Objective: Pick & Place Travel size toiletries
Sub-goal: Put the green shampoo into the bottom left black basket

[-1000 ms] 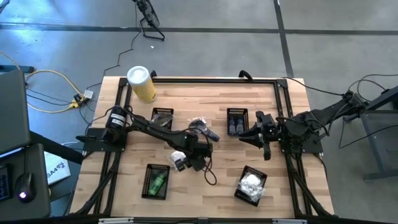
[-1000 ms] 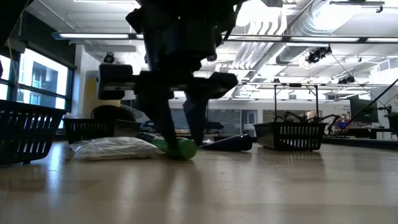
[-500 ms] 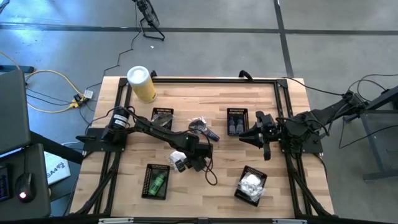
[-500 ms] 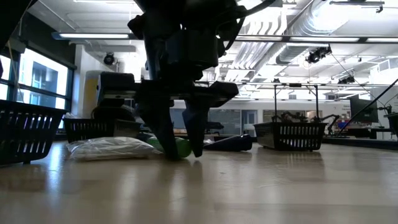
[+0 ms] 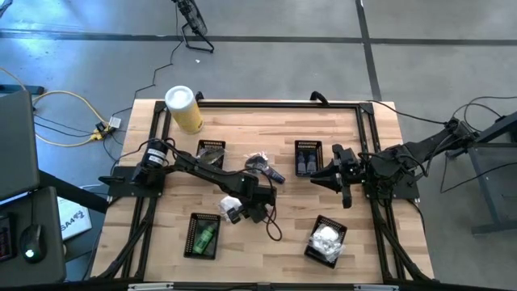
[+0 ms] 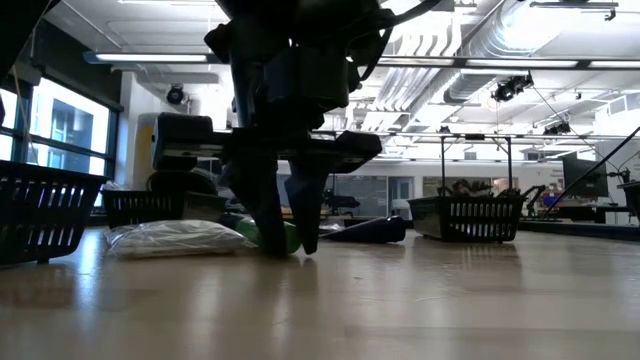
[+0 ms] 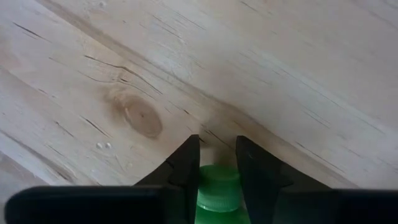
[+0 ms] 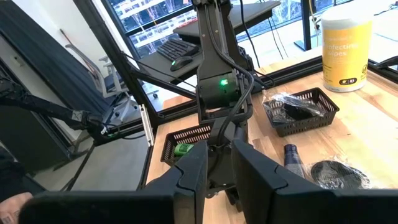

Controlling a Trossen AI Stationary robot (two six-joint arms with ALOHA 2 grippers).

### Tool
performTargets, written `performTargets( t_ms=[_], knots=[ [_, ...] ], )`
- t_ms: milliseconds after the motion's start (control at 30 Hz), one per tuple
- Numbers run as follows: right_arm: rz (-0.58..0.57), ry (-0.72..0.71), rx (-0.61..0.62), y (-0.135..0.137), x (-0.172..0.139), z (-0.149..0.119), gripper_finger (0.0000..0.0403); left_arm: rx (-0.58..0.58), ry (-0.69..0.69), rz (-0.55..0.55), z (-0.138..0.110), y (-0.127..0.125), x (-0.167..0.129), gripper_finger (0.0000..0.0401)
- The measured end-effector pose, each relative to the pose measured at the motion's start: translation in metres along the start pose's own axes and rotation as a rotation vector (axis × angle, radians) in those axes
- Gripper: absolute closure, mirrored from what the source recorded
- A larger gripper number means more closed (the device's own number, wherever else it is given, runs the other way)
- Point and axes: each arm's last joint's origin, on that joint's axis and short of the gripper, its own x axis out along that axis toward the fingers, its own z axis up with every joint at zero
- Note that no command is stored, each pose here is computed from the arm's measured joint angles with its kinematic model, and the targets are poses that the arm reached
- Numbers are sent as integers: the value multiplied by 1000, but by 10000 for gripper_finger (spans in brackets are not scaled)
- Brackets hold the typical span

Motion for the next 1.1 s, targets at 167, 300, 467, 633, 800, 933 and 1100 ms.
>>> performTargets(
  t_ms=[167, 300, 467, 633, 800, 933, 1100],
  knots=[
    [0, 0, 0, 0, 0, 0, 337, -5, 0, 1, 0, 0, 0, 306],
    [0, 0, 0, 0, 0, 0, 337, -28, -1, 0, 0, 0, 0, 308],
    [0, 0, 0, 0, 0, 0, 337, -47, -14, -13, 0, 0, 0, 321],
    [0, 0, 0, 0, 0, 0, 337, -102, -16, -16, 0, 0, 0, 311],
    [0, 0, 0, 0, 0, 0, 337, -103, -19, -17, 0, 0, 0, 312],
    [0, 0, 0, 0, 0, 0, 337, -97, -28, -12, 1, 0, -2, 323],
    [1, -1, 0, 0, 0, 0, 337, -88, -49, 18, 8, 4, -14, 323]
  ],
)
